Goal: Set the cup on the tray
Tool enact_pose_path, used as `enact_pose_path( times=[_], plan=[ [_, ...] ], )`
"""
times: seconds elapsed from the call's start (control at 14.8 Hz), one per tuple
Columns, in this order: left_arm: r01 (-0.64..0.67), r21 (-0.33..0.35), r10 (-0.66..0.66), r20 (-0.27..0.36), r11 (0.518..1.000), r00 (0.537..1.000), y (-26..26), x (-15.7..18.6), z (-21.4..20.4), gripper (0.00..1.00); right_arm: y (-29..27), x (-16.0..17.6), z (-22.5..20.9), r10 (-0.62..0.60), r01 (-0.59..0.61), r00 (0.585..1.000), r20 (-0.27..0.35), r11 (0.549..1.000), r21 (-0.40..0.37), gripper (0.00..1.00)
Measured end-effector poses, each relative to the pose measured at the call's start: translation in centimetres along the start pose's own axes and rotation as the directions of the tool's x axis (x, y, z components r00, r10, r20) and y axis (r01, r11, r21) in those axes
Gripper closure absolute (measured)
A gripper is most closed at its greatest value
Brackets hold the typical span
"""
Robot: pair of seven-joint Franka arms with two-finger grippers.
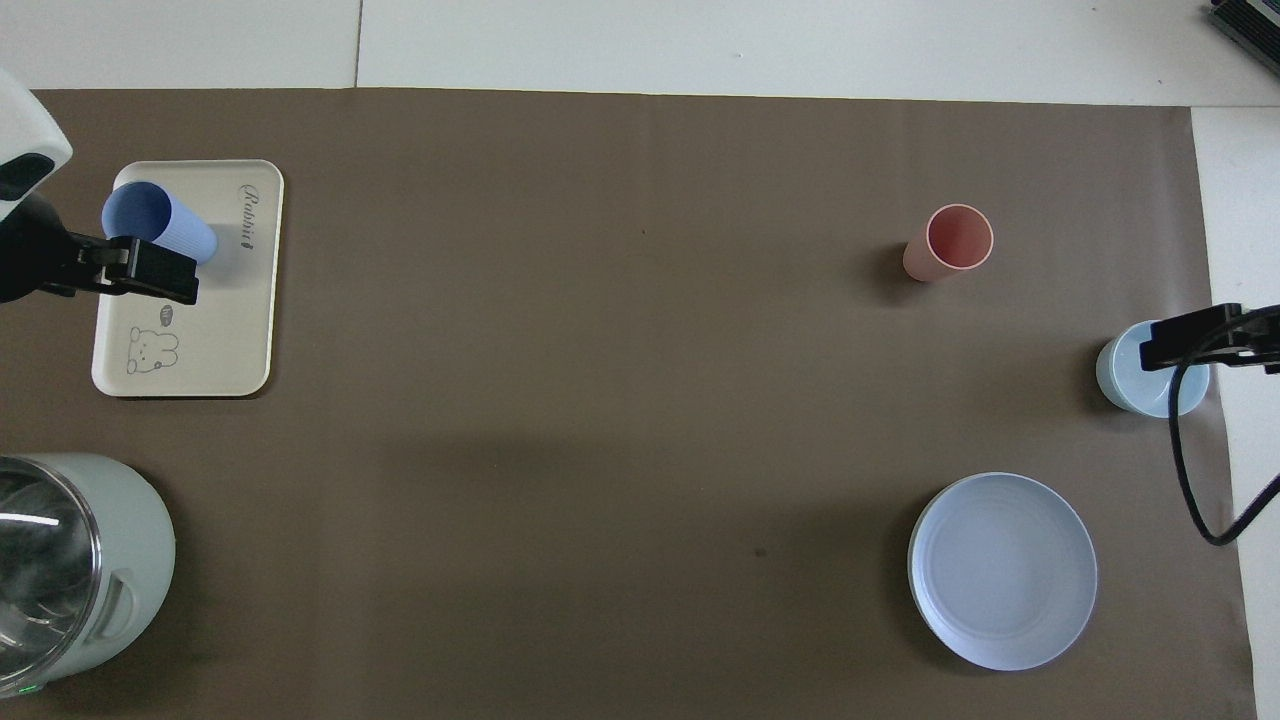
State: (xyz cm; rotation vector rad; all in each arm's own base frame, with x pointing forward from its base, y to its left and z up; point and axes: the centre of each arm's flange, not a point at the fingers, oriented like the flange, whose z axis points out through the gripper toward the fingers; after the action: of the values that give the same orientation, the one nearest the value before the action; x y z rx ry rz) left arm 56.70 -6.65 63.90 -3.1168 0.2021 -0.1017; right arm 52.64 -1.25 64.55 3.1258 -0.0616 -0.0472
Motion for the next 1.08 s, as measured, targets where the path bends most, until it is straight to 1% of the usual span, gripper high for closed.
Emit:
enact_pose_path(
  times=[1.08],
  plan=[
    [0.001,0.000,-0.001,-0.007,1.000,1.000,-0.09,0.06,-0.05,0.00,-0.23,-0.12,-0.18,-0.004,0.004,1.000,-0.003,1.000,-0.001,0.00]
  ],
)
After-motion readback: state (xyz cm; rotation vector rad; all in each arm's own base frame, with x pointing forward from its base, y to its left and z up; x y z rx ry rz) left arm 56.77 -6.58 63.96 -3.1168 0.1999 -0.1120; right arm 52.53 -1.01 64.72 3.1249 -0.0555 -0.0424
